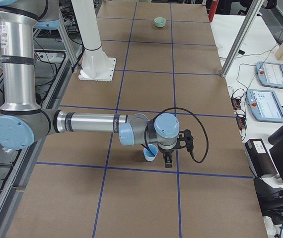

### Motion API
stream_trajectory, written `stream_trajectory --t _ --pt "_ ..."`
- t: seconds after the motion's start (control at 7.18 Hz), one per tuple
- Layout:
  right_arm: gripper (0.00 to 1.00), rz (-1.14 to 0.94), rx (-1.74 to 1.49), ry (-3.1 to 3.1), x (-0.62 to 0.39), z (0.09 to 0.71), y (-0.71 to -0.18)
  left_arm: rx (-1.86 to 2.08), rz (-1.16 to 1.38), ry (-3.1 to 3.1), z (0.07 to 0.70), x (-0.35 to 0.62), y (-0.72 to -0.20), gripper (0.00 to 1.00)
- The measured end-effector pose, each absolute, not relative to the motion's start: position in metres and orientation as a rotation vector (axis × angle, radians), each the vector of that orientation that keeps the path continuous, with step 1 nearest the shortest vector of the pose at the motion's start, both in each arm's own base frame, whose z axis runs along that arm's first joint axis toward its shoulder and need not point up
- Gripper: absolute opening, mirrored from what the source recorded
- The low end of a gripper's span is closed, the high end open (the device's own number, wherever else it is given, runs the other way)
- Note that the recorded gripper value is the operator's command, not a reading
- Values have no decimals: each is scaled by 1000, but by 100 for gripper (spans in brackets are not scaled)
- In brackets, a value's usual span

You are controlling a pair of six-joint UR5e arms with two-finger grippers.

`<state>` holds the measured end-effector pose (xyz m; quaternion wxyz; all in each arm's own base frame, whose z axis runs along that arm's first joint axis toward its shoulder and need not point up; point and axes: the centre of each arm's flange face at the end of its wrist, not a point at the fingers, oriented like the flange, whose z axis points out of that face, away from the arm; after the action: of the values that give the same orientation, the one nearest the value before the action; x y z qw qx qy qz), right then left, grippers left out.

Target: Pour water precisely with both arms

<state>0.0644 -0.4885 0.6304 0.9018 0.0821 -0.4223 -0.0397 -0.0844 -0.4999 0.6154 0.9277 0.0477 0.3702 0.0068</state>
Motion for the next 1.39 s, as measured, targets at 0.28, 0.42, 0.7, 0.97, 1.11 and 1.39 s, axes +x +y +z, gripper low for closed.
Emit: stream_trajectory --t 0.28,0.42,0.7,0.97,1.11,1.39 --pt "99 -95 169 -869 64 635 -485 70 -7 761 620 -76 -500 100" --pt "99 -96 170 -863 65 635 -485 67 -9 761 621 -75 -500 100" --pt "99 -109 180 -856 62 629 -488 65 -10 761 621 -74 -500 100" --pt "99 -127 181 -813 55 621 -491 64 -10 760 622 -74 -500 100" --pt "99 -120 172 -781 58 618 -489 64 -10 759 622 -74 -499 100" --pt "99 -88 139 -756 66 600 -481 64 -9 760 622 -74 -499 100"
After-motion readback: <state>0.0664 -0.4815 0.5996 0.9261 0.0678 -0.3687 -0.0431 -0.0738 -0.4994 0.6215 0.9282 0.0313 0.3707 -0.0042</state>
